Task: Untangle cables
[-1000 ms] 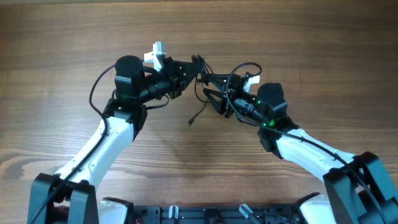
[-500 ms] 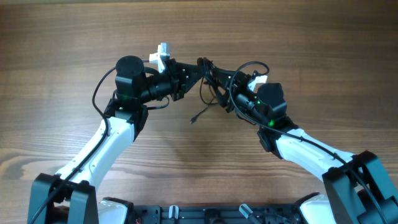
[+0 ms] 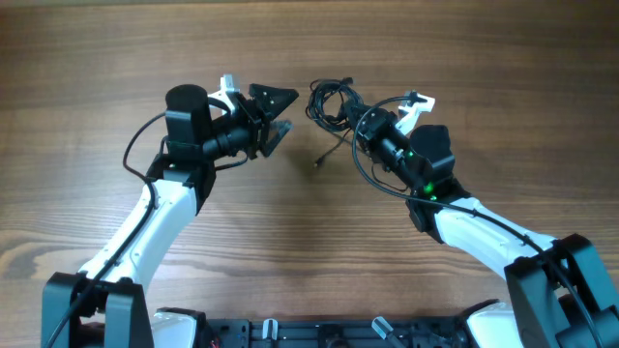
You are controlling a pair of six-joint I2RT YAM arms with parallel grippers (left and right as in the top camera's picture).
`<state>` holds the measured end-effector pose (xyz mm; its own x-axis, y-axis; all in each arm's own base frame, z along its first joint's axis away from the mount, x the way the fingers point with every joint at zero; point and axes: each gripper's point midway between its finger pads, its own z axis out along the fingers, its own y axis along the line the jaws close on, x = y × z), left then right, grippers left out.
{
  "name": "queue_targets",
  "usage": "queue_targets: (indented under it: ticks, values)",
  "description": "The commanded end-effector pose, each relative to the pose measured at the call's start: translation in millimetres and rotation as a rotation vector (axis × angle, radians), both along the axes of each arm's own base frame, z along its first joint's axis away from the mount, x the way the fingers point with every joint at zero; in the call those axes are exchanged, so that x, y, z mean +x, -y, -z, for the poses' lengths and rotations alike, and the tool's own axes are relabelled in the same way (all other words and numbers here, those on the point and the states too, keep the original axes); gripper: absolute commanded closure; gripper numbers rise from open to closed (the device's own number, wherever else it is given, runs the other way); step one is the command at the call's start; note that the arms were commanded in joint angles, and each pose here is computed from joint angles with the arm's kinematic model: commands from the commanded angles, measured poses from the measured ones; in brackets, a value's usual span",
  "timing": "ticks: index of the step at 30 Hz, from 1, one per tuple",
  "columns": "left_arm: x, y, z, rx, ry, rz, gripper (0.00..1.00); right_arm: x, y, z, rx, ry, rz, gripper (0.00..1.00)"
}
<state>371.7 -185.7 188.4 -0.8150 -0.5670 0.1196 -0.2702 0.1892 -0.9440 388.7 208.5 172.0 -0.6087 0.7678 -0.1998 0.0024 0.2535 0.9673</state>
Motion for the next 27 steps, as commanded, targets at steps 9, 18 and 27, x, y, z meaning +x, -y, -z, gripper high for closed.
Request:
queue_targets:
  ticks: [9,18,27]
  values:
    - [-7.3,26.4,26.6,0.316,0.196,0.045,0.1,-1.5,9.2,40.1,-0.046,-0.176,0.075,0.95]
    - [-2.7,32.9,36.8,0.422,0.178,-0.088,0.36,-14.7,-16.2,37.6,0.034,-0.227,0.025,0.96]
    - [8.6,33.3,51.2,0.432,0.161,-0.131,0.8,-23.2,-32.9,24.2,0.102,-0.219,-0.071,0.95]
